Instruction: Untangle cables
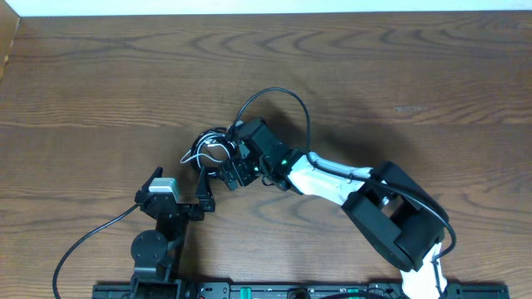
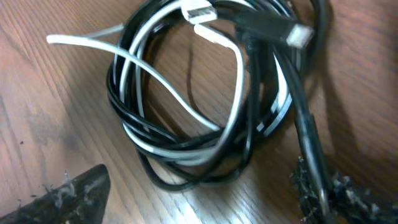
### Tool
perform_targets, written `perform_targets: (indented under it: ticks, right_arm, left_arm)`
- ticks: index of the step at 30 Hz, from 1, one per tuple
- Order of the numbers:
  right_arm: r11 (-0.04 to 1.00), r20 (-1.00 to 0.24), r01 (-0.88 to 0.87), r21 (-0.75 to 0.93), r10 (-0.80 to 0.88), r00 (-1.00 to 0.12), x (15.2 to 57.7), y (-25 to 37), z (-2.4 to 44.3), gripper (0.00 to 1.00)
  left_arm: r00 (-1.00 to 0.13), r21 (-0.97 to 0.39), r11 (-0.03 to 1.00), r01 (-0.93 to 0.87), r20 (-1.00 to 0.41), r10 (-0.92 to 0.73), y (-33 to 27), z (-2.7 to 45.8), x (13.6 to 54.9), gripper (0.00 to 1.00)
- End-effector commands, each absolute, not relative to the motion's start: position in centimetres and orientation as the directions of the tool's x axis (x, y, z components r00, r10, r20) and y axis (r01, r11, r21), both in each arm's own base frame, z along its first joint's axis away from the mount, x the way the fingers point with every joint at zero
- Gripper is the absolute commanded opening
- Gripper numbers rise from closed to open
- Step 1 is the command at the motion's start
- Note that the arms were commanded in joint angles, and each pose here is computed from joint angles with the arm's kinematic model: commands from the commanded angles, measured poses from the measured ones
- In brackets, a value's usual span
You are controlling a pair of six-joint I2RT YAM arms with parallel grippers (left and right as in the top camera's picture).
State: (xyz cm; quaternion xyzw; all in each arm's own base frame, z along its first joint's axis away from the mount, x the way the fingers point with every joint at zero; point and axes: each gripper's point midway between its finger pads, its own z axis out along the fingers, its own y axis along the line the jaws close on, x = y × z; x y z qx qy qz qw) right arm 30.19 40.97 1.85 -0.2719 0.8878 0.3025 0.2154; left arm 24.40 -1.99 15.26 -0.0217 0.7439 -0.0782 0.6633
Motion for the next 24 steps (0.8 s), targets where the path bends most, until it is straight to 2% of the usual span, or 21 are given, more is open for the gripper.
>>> perform_targets:
  ticks: [1,5,8,10,18,19,24]
  right_arm:
    - [0.728,-0.436,-0.562,0.393,-0.390,-0.811,28.8,39.2,-3.4,0.83]
    - [0.747,-0.379,-0.545,0.380,-0.412,-0.829,28.0,38.2,-5.2,0.70]
    - [0.753,-0.384,-0.543,0.371,-0.408,-0.828,28.2,38.2,-5.4,0.59]
    - [0.762,-0.402,-0.543,0.354,-0.400,-0.824,28.7,38.1,-5.3,0.56]
    - [0.809,-0.413,-0.496,0.315,-0.354,-0.839,29.7,37.4,-5.5,0.05]
    - [0.810,-0.414,-0.496,0.312,-0.353,-0.839,29.7,37.4,-5.5,0.01]
    - [0.812,-0.409,-0.494,0.310,-0.356,-0.841,29.6,37.3,-5.6,0.01]
  left_arm:
    - [-0.169,-0.140,0.987,0.085,-0.978,-0.124,-2.3,13.6,24.3,0.98]
    - [-0.169,-0.140,0.987,0.085,-0.978,-0.124,-2.3,13.6,24.3,0.98]
    - [-0.169,-0.140,0.987,0.085,-0.978,-0.124,-2.3,13.6,24.3,0.98]
    - [-0.169,-0.140,0.987,0.085,-0.978,-0.124,-2.3,13.6,24.3,0.98]
    - [-0.169,-0.140,0.987,0.085,-0.978,-0.124,-2.3,13.6,24.3,0.98]
    - [-0.169,-0.140,0.987,0.085,-0.978,-0.124,-2.3,13.6,24.3,0.98]
    - [-0.169,-0.140,0.987,0.085,-0.978,-0.124,-2.3,13.6,24.3,0.98]
